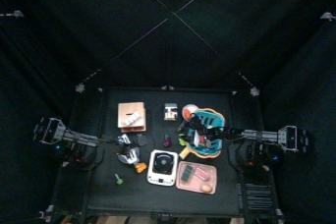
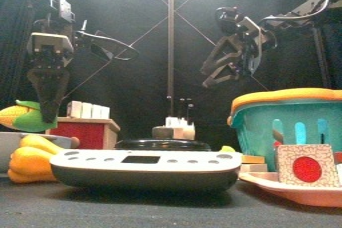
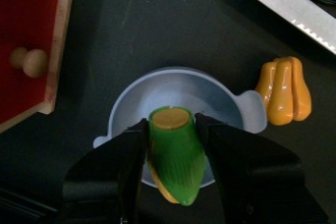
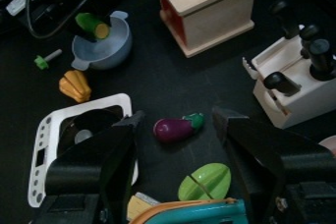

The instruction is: Place corn in bowl

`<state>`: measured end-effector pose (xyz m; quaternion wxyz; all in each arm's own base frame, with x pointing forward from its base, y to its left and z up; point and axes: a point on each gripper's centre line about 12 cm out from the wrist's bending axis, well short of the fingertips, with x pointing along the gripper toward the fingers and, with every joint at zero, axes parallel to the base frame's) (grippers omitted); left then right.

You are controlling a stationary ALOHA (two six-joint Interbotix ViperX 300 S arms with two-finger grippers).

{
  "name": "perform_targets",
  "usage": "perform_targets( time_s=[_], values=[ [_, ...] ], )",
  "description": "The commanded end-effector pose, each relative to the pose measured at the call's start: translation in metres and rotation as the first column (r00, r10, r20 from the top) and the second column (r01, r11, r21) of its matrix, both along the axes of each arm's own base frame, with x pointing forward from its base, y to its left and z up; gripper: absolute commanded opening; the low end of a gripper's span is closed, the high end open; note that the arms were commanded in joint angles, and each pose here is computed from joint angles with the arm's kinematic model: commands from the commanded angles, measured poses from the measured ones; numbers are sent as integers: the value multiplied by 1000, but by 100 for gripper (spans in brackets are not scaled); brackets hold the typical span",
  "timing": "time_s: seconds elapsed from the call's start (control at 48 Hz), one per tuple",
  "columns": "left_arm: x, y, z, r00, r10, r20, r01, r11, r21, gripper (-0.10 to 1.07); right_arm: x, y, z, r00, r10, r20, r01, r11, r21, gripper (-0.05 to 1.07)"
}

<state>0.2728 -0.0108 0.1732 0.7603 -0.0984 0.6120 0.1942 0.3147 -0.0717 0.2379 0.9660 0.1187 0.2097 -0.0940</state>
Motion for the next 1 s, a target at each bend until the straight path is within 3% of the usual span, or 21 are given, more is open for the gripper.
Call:
perform_targets(
  time_s=[0.0,0.208,0.521,0.979],
  values=[
    [5,1,3,999,4,31,-3,1000,-10,76,2,0,9,1000,5,27,-5,1000,-5,91],
    [7,4,2,999,16,40,-16,1000,-15,78,1,0,9,1000,4,27,-3,1000,-5,91],
    [8,5,-2,999,21,24,-20,1000,-14,93,2,0,8,1000,4,26,-4,1000,-3,91],
    [14,12,1,999,41,36,-41,999,-2,93,1,0,9,1000,4,27,-3,1000,-5,91]
  ],
)
